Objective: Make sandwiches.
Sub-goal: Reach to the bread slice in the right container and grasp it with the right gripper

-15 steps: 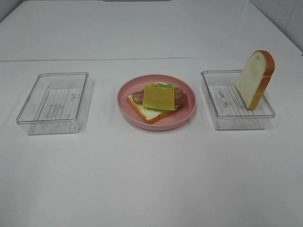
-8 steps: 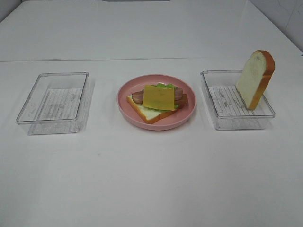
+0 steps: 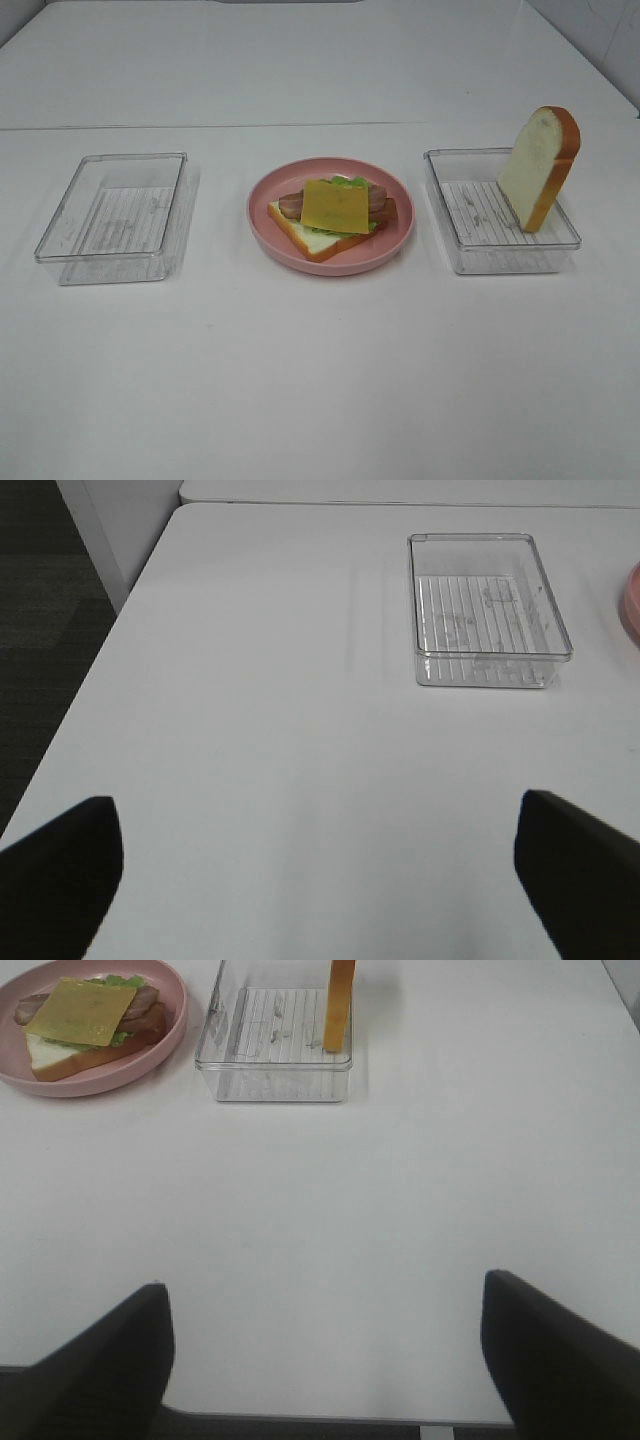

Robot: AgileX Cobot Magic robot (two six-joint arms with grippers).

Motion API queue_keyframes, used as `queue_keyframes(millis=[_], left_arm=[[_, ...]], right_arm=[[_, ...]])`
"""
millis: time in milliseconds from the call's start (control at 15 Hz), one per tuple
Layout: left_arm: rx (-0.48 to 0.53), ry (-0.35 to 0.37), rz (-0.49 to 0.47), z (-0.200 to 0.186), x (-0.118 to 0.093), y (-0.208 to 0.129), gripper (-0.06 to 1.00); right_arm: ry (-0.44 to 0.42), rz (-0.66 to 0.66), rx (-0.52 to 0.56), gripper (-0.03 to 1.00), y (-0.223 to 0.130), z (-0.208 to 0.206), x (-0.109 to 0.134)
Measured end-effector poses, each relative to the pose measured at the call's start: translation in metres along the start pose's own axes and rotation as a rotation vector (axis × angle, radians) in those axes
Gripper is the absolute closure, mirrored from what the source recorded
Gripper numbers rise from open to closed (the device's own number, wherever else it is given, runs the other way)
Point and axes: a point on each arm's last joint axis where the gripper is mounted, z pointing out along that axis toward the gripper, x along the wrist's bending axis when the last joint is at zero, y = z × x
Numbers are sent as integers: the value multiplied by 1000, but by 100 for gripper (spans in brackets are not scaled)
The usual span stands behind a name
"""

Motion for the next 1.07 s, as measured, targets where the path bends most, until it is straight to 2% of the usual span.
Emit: queue_keyframes(millis=[800,1000,1067], left_arm=[[0,0,0,0,0,0,-5],[0,0,0,0,0,0,-5],[0,0,0,0,0,0,-5]], right_arm=[[-1,11,0,15,0,0,0],[-65,71,21,15,17,2,-6],[-115,88,52,15,39,13,-10]])
